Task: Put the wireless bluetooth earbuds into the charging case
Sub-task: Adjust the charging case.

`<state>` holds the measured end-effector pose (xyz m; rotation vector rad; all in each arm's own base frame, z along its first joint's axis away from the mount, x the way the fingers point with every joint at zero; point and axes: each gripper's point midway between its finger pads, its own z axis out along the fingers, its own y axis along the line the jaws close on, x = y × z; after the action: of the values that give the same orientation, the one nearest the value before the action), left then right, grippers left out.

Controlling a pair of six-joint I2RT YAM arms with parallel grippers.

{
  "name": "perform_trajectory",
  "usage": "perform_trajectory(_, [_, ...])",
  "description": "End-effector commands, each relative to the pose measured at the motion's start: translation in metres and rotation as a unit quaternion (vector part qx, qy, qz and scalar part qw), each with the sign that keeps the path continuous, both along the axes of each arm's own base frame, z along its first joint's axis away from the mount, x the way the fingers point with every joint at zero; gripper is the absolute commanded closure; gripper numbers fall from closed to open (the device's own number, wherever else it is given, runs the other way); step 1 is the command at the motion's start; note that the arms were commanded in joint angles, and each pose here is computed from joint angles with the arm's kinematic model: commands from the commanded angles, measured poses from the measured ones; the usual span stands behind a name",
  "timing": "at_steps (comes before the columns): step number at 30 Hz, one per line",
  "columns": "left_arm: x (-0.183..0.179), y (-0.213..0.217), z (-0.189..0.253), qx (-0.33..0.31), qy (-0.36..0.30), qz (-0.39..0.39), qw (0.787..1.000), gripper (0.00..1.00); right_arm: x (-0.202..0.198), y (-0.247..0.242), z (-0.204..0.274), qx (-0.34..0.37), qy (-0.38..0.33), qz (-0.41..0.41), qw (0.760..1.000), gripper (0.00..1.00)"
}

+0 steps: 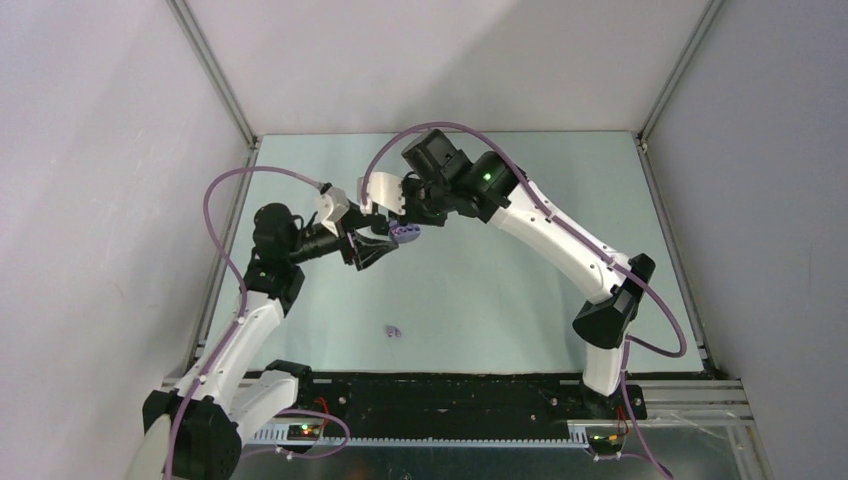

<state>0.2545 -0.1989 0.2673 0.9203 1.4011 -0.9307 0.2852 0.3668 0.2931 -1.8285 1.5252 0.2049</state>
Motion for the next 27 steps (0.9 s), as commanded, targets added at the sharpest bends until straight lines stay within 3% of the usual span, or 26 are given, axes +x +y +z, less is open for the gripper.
perform_trajectory(1, [0.012,-0.002,0.038,-0.037,-0.005,0.026,0.999,0.29,0.006,0.003,0.018,0.012,-0.028,-0.012,0.999,1.0])
perform_trajectory(21, [0.003,-0.025,0.031,-0.044,0.037,-0.032,0.998,0.49,0.012,0.007,0.025,0.024,-0.042,-0.044,0.998,1.0])
perform_trajectory(27, [0.004,-0.026,0.026,-0.033,0.03,-0.034,0.998,0.49,0.01,0.007,0.027,0.029,-0.039,-0.048,0.998,1.0])
